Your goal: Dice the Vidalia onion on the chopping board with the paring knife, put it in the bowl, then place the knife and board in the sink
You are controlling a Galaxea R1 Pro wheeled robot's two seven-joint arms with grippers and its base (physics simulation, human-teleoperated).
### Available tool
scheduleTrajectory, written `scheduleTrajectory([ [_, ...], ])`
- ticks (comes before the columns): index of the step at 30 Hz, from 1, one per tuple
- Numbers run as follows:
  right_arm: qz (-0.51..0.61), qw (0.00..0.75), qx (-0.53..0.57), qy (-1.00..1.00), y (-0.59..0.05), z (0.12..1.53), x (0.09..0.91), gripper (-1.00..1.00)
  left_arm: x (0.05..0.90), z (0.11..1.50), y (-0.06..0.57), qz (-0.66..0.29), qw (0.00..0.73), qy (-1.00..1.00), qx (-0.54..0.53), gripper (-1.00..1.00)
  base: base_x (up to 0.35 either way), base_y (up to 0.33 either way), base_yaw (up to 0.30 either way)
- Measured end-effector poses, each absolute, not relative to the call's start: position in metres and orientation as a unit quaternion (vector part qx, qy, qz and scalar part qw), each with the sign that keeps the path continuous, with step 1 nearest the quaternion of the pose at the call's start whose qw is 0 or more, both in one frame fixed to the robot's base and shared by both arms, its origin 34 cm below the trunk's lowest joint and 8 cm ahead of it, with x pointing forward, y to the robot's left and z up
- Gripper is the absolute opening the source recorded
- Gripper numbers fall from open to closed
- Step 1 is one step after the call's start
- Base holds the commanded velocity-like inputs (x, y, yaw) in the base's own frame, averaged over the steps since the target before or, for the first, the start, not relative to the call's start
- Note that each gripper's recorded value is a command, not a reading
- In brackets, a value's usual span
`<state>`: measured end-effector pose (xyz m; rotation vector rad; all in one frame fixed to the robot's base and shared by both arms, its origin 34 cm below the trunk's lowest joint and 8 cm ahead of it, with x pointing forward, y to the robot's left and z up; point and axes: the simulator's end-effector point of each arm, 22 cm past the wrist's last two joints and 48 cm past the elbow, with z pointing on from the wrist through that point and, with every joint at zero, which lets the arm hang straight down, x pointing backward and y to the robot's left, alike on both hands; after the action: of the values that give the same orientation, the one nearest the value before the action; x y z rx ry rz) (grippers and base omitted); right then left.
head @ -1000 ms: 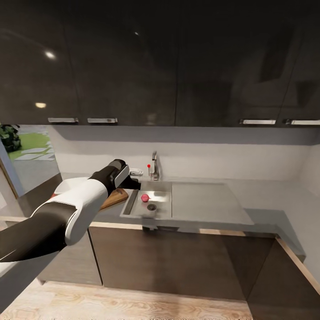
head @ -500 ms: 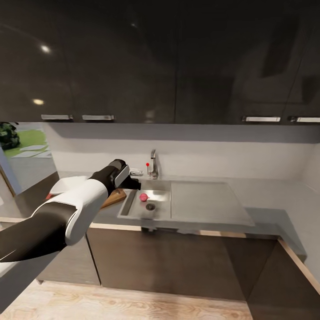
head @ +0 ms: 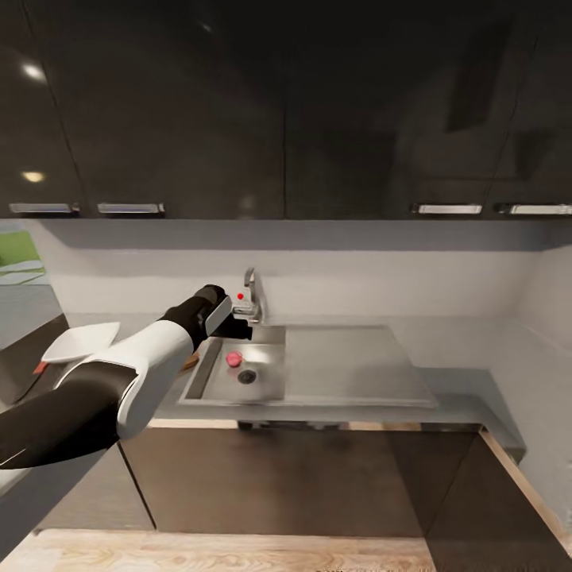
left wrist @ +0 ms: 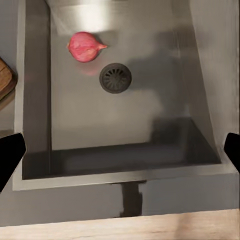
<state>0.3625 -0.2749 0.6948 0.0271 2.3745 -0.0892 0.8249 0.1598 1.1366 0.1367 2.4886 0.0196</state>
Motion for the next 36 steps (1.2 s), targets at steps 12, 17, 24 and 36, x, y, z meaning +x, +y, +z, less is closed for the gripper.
scheduleTrajectory([
  [12,-0.035,0.372,0.010,0.928,-0.275,0.694,0.361,1.00,0.825,1.134,0.161,0.007,0.317,0.947,0.051,1.00,0.063,0.073,-0.123],
  [17,-0.035,0.372,0.010,0.928,-0.275,0.694,0.361,1.00,0.825,1.133,0.161,0.008,0.317,0.947,0.051,1.00,0.117,0.168,-0.002],
  [24,-0.035,0.372,0.010,0.928,-0.275,0.694,0.362,1.00,0.825,1.133,0.161,0.008,0.317,0.947,0.052,1.00,0.014,0.019,0.000],
  [36,-0.036,0.366,0.010,0.930,-0.275,0.691,0.358,1.00,0.826,1.124,0.161,0.008,0.311,0.949,0.051,1.00,0.001,0.001,0.000],
])
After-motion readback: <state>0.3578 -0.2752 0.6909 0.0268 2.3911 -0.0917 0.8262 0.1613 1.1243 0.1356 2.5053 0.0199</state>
